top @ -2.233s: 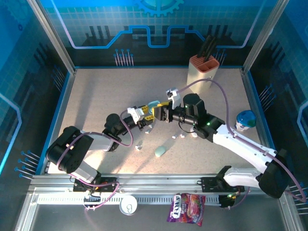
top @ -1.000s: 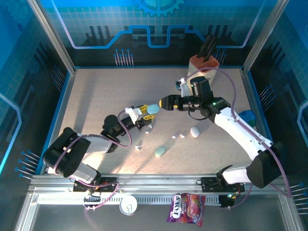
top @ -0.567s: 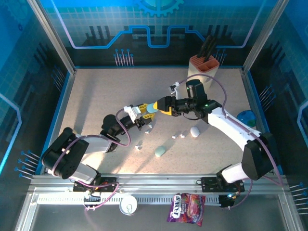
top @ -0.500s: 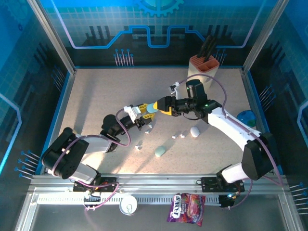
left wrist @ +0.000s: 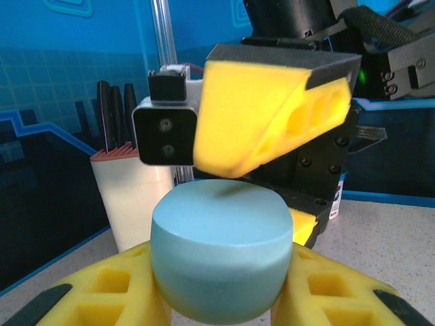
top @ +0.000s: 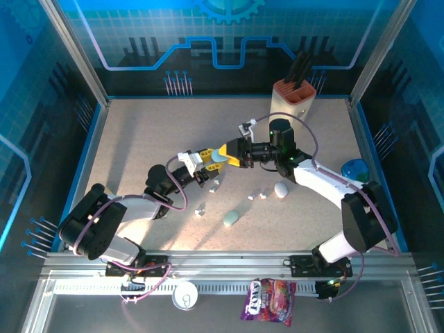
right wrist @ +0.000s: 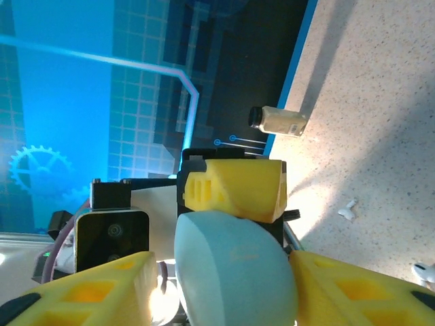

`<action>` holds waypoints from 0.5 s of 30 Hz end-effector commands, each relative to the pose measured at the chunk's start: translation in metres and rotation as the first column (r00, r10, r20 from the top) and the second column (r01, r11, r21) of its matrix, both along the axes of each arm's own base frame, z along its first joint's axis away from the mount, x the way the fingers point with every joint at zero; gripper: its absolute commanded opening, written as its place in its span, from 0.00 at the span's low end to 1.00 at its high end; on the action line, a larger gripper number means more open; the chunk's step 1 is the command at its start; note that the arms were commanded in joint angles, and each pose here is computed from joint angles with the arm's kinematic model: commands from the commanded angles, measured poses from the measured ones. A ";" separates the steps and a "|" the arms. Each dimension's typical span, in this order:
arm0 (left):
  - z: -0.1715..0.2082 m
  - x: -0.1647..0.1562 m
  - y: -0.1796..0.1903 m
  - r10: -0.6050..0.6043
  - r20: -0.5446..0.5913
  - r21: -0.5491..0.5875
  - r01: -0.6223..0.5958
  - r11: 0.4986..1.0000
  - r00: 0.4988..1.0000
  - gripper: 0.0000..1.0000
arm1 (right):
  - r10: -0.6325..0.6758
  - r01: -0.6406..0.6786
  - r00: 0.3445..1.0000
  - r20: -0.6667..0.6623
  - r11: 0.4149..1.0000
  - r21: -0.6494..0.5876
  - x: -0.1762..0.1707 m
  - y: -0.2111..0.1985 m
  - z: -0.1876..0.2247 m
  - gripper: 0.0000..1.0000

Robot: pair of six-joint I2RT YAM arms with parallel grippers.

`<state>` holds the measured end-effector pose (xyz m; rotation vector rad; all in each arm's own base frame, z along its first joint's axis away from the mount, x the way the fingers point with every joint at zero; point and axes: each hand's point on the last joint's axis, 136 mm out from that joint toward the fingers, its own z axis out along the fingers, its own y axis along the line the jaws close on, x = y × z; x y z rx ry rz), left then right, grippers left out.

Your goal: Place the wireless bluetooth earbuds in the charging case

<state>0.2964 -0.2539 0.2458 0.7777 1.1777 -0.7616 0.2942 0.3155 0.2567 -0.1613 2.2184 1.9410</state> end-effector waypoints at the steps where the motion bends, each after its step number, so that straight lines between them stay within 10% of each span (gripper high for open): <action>1: 0.025 -0.009 -0.002 -0.029 0.072 -0.038 0.031 0.999 0.997 0.27 | 0.001 0.003 0.999 -0.046 0.997 0.078 0.006 -0.002 0.006 0.51; 15: 0.013 -0.004 -0.001 0.001 0.061 -0.013 0.000 1.000 0.998 0.31 | -0.036 0.042 0.996 -0.081 0.996 0.074 0.014 -0.008 -0.006 0.15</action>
